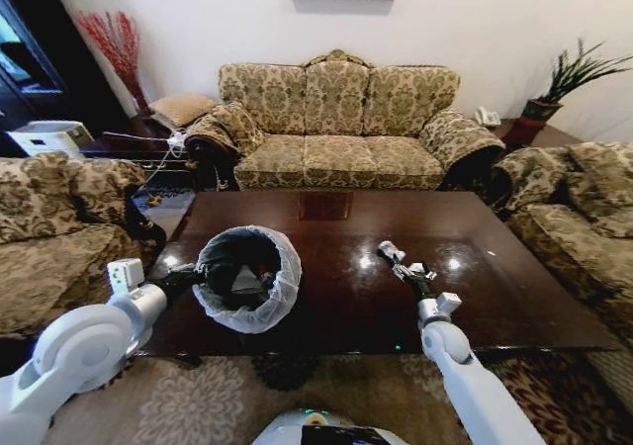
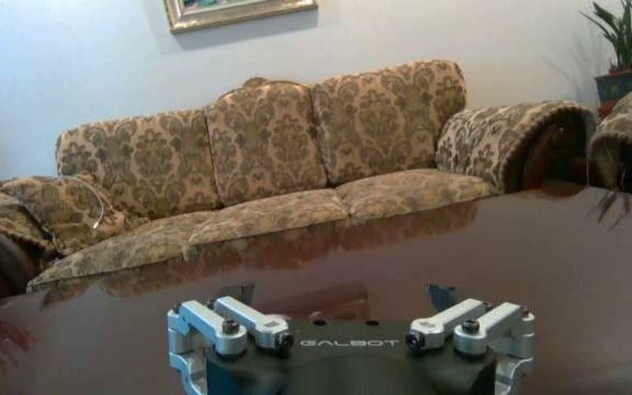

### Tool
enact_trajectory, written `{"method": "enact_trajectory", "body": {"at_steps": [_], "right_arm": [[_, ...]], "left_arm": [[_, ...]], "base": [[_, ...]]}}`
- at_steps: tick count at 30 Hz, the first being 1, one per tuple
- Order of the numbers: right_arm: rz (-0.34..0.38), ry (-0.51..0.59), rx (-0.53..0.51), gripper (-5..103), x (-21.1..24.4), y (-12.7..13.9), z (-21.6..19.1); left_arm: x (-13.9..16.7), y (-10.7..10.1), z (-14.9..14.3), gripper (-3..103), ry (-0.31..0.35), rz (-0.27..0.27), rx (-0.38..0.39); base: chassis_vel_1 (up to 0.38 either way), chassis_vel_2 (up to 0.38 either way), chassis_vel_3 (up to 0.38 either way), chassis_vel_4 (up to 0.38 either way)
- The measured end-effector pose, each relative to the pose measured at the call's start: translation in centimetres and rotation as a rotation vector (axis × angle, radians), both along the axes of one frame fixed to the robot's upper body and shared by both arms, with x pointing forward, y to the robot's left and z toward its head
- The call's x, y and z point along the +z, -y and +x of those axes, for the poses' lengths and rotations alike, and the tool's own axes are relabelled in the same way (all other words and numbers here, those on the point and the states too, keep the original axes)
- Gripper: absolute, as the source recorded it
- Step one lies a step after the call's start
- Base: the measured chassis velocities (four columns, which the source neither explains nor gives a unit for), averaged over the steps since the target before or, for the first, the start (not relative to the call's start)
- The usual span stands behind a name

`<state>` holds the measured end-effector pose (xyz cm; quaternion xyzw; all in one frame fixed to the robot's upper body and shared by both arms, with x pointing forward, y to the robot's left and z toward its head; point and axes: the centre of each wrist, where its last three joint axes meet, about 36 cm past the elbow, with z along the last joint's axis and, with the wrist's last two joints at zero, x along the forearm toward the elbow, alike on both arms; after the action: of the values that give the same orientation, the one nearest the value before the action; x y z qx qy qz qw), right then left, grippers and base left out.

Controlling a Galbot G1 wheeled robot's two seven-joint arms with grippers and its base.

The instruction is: Move to the front of the table and place the trash on the table into the trash bin.

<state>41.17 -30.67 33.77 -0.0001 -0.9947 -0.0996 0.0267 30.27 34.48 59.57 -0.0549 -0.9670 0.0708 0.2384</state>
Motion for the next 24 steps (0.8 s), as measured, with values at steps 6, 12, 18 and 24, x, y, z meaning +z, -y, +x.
{"method": "enact_trajectory", "body": {"at_steps": [6, 12, 18, 24], "right_arm": [[-0.007, 0.043, 0.021, 100, -0.2, -0.5, 0.2], [-0.028, 0.056, 0.058, 100, -0.5, -1.1, 0.1], [-0.042, 0.054, 0.086, 100, -0.7, -2.1, 0.6], [-0.075, 0.024, 0.162, 100, -0.6, -4.9, 3.1]], "left_arm": [[-0.1, 0.0, 0.0, 0, -0.003, -0.002, -0.002], [-0.4, 0.0, 0.0, 0, -0.001, 0.002, -0.005], [-0.5, -0.1, 0.0, 0, -0.002, 0.006, -0.004], [-0.6, 0.0, 0.1, 0, -0.004, 0.009, -0.009]], "base": [[-0.303, -0.32, 0.317, 0.322], [-0.172, -0.189, 0.152, 0.15], [0.013, -0.007, -0.008, -0.002], [0.06, 0.037, -0.014, -0.005]]}}
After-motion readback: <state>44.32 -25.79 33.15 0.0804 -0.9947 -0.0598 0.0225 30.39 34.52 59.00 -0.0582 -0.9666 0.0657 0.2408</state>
